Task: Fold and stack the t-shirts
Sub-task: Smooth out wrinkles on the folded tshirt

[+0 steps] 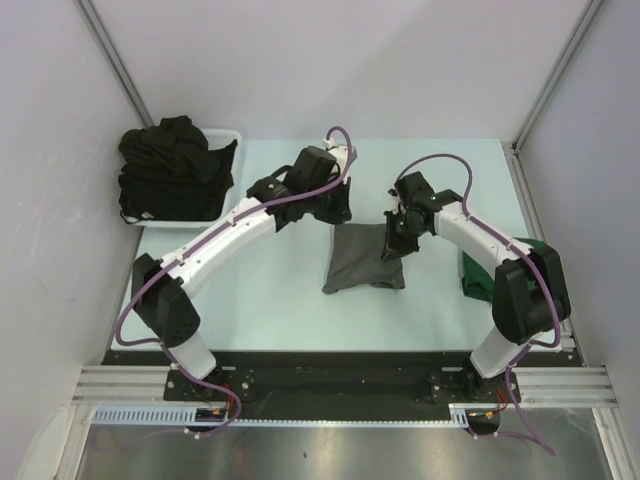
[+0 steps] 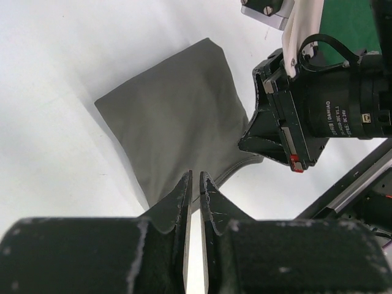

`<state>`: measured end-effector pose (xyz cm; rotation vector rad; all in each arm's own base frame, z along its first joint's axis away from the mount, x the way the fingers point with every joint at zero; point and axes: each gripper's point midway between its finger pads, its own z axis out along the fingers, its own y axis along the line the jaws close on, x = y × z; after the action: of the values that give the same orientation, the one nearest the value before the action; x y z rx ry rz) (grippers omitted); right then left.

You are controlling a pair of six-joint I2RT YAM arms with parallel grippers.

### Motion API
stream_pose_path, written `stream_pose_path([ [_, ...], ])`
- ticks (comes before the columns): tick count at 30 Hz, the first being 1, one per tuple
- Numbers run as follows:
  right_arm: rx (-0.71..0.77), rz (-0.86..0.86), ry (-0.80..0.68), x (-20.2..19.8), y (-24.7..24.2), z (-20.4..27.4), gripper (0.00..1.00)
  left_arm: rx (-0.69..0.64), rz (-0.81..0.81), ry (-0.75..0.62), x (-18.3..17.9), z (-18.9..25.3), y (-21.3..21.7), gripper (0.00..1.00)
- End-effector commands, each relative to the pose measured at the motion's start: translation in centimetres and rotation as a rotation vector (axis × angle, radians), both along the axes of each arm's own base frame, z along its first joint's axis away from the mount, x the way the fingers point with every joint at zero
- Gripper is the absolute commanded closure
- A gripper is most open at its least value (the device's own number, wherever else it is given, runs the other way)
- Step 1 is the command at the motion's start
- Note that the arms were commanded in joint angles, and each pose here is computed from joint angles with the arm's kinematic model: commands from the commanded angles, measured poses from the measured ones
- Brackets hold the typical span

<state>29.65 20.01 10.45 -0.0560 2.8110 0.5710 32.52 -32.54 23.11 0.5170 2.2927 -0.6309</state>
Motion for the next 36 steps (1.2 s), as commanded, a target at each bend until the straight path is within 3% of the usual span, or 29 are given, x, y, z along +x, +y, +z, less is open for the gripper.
stream_pose_path([
  [1, -0.017, -0.009, 0.029, -1.1, -0.7, 0.0, 1.00, -0.023, -0.024, -0.007, 0.4, 0.1, -0.6, 0.87],
  [36, -0.079, 0.055, 0.188, -3.7, -1.5, -5.7, 1.00, -0.048, -0.039, -0.012, -0.2, 1.2, -0.4, 0.87],
])
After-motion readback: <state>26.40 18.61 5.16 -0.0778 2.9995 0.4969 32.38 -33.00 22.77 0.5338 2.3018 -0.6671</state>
